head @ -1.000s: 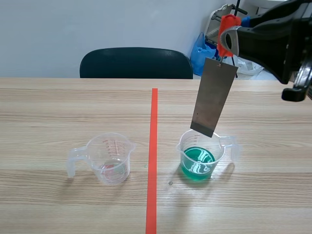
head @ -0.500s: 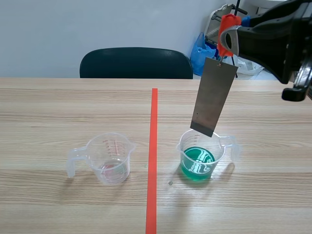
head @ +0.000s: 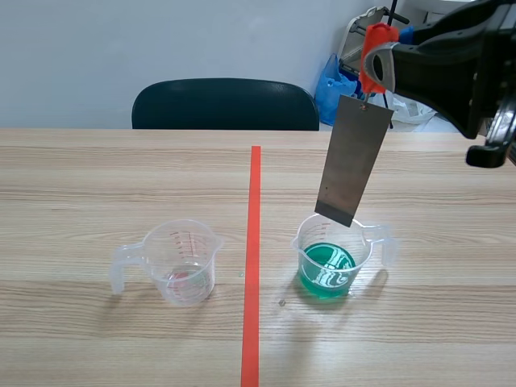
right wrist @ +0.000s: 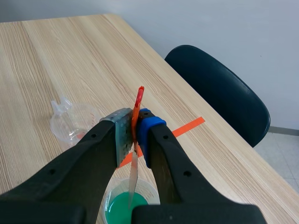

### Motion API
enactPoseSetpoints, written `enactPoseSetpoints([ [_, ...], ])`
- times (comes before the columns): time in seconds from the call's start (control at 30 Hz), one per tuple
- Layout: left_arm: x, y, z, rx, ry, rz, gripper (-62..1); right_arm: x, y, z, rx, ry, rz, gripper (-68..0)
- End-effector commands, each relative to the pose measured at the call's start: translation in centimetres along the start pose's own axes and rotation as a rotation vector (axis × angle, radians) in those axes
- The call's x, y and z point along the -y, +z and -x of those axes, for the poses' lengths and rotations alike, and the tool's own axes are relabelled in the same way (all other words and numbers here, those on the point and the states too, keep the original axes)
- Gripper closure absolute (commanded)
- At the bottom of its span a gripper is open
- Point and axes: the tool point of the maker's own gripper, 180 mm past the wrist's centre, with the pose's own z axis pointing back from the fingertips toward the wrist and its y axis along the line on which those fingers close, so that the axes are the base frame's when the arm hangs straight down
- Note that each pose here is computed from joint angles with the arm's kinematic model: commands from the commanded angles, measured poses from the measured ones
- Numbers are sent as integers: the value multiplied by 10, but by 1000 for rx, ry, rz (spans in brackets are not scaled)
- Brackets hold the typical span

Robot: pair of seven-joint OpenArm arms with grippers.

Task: Do the redox reaction experiment

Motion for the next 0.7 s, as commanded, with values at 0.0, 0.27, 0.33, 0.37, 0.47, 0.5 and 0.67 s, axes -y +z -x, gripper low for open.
enactPoseSetpoints([
  [0.0,-2,0,-8,34,-3,-19,-623,1,0,-13,33,26,-3,-7],
  [0.27,-2,0,-9,45,-4,-20,-623,1,0,-13,33,26,-3,-7],
  [0.33,-2,0,-9,45,-4,-20,-623,1,0,-13,33,26,-3,-6],
  [0.37,-2,0,-9,45,-4,-19,-623,1,0,-13,33,26,-3,-7],
  [0.47,-2,0,-9,44,-4,-19,-623,1,0,-13,33,26,-3,-7],
  [0.5,-2,0,-9,43,-4,-19,-623,1,0,-13,33,26,-3,-6],
  [0.67,-2,0,-9,41,-4,-19,-623,1,0,-13,33,26,-3,-6],
])
